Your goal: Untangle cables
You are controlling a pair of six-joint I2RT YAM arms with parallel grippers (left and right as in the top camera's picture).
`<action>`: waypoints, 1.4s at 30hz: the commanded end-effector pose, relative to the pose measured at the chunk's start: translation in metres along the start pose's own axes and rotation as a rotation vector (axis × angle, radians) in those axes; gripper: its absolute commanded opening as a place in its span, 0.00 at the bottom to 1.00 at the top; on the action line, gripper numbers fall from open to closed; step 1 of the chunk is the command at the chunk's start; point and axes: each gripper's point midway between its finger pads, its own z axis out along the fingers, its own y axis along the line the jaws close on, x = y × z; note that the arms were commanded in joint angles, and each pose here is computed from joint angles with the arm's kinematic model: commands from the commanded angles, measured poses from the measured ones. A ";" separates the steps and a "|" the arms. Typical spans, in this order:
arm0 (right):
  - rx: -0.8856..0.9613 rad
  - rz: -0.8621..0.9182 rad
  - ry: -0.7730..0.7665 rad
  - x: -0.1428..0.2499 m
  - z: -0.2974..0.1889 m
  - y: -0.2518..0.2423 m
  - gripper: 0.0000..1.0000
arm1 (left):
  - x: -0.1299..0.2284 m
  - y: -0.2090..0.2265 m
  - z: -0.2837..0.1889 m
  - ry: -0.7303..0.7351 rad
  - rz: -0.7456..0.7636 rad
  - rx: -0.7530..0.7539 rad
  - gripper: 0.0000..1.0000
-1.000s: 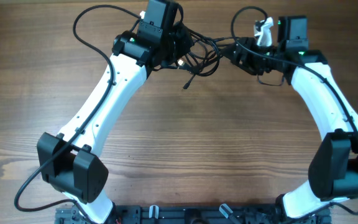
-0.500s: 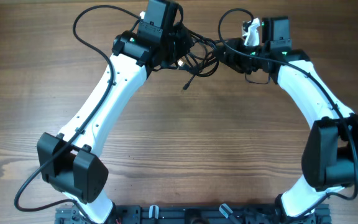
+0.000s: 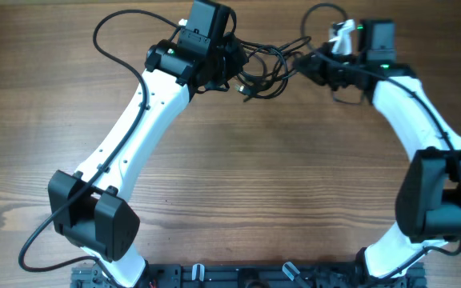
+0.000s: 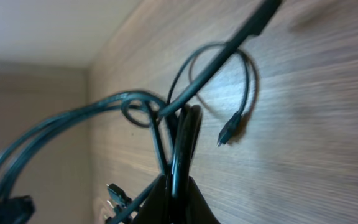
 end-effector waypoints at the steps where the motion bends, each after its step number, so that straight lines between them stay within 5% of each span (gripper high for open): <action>1: -0.083 -0.030 -0.071 -0.029 -0.049 -0.004 0.04 | -0.010 0.003 -0.005 -0.049 -0.002 -0.019 0.04; 11: -0.112 0.117 -0.285 -0.084 -0.156 -0.072 0.04 | -0.011 0.022 -0.007 -0.035 -0.002 -0.087 0.04; 16: -0.101 0.154 -0.321 -0.088 -0.172 -0.085 0.07 | -0.011 0.025 -0.007 -0.032 -0.007 -0.095 0.04; 18: -0.102 0.156 -0.309 -0.086 -0.168 -0.083 0.22 | -0.011 0.024 -0.007 -0.030 -0.008 -0.089 0.04; 20: -0.106 0.140 -0.293 -0.084 -0.161 -0.077 0.60 | -0.010 0.023 -0.007 -0.024 -0.007 -0.082 0.04; 22: -0.111 0.133 -0.276 -0.081 -0.154 -0.072 0.74 | -0.010 0.023 -0.007 -0.024 -0.007 -0.081 0.04; 29: -0.088 0.090 -0.108 -0.042 -0.097 -0.043 0.75 | -0.011 0.021 -0.007 -0.025 -0.011 -0.073 0.04; 42: 0.059 -0.028 0.074 0.029 0.002 0.006 0.76 | 0.004 -0.028 -0.010 0.094 0.020 0.167 0.04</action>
